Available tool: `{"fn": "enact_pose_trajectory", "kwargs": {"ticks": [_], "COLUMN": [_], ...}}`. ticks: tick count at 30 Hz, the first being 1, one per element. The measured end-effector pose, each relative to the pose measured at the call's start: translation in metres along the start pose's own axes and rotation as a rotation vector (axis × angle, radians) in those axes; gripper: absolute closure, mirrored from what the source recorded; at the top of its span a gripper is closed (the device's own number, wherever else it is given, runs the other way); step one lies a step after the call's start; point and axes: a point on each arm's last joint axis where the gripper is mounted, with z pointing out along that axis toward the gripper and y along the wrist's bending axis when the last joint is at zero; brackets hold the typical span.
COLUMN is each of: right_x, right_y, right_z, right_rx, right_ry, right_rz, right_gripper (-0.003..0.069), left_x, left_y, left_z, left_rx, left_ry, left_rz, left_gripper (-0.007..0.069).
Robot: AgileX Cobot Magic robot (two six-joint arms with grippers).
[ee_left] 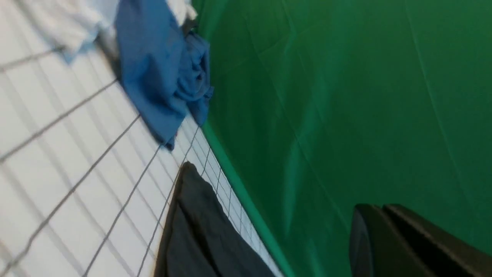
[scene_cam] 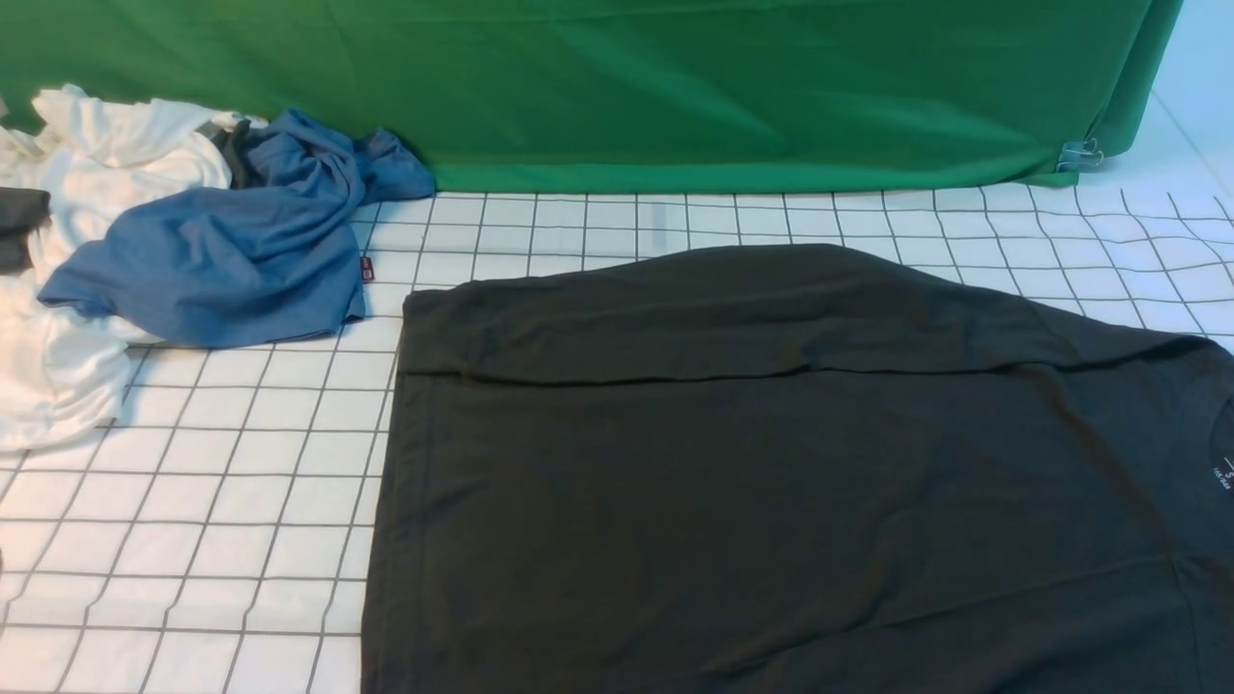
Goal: Fold a long-sleeved shirt over a white checkered tablecloth.
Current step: 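Grasp the left edge of the dark T-shirt lying flat on the table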
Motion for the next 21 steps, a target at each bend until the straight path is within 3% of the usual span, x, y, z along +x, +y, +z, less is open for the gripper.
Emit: {"fn": "enact_pose_trajectory", "kwargs": {"ticks": [2,5,7,9,13,15,20,21], "right_x": [-0.005,-0.017,-0.036,-0.053,-0.082,-0.089,-0.081,-0.081], "right_y": [0.007,0.025,0.053,0.079,0.125,0.139,0.159,0.16], "right_z": [-0.002,-0.003,-0.001,0.012,0.038,0.054,0.075,0.075], "right_rx": [-0.02,-0.035,-0.043,-0.018,0.002,0.017,-0.03,-0.037], "right_ry": [-0.013,-0.007,0.007,0.075,0.234,0.383,0.742,0.742], "right_rz": [-0.122,-0.286,-0.506,-0.699,-0.97,-1.055,-1.146,-1.15], "right_gripper": [0.044,0.0492,0.0587,0.0638,0.0646,0.0646,0.0646,0.0646], "left_x": [-0.013,-0.027,-0.041,-0.052,-0.069,-0.072,-0.036,-0.035], "left_y": [-0.028,-0.057,-0.082,-0.1,-0.127,-0.137,-0.147,-0.146], "left_z": [-0.005,-0.005,0.01,0.03,0.066,0.084,0.114,0.116], "left_rx": [0.047,0.034,-0.059,-0.159,-0.24,-0.235,-0.072,-0.076], "left_ry": [0.002,0.052,0.181,0.36,0.649,0.808,1.158,1.164], "left_rz": [0.189,0.389,0.599,0.772,0.979,1.052,1.189,1.19], "left_gripper": [0.0654,0.0654,0.0654,0.0654,0.0654,0.0654,0.0654,0.0654]}}
